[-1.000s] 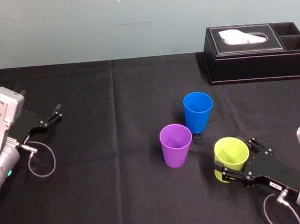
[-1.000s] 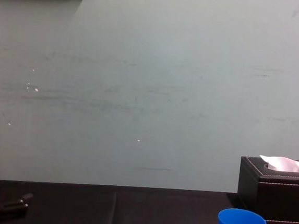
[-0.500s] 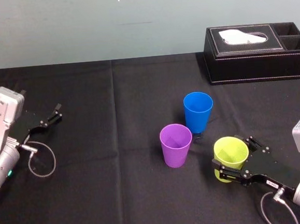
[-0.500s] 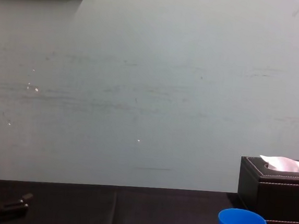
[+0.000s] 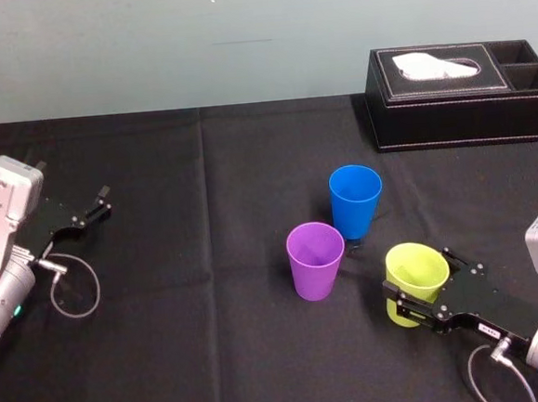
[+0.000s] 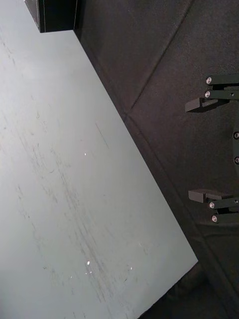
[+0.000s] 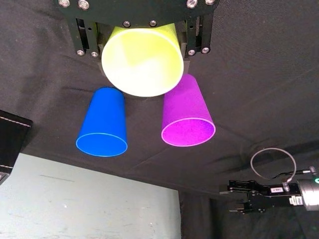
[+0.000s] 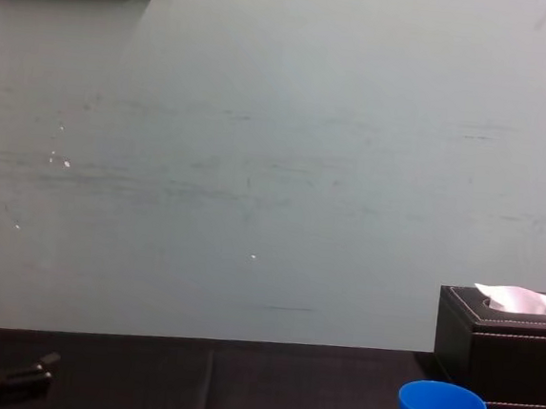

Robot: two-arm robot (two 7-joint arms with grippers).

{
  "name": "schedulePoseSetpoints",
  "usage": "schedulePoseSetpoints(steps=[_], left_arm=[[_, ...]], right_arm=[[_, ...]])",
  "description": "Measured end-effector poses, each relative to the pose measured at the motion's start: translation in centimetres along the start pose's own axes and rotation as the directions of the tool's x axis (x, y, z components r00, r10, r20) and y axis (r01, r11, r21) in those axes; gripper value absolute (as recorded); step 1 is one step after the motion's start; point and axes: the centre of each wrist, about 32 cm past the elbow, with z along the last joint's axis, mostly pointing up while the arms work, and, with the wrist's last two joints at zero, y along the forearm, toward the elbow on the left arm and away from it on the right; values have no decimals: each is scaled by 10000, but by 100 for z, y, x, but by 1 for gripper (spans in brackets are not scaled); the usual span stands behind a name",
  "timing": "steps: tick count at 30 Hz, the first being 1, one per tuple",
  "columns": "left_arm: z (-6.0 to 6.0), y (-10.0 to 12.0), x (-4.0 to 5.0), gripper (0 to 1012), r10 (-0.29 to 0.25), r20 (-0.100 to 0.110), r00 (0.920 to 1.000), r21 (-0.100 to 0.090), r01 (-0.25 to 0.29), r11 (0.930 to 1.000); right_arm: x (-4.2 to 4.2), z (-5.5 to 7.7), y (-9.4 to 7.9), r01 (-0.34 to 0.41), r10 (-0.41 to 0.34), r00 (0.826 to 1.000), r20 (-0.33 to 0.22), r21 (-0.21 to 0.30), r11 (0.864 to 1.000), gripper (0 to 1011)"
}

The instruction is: Stack the three plastic cups sequentially using one hand.

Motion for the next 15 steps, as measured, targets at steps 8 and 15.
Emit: schedulePoseSetpoints(steps=[8, 15], left_arm=[[0, 0, 0, 1011, -1, 0, 10000, 1, 1, 10000], [0, 0, 0, 1011, 0, 0, 10000, 1, 0, 10000]], right_arm=[[0, 1, -2, -9, 9, 10000, -6, 3, 10000, 761], [3, 71, 5, -8, 6, 9999, 161, 136, 9999, 751]])
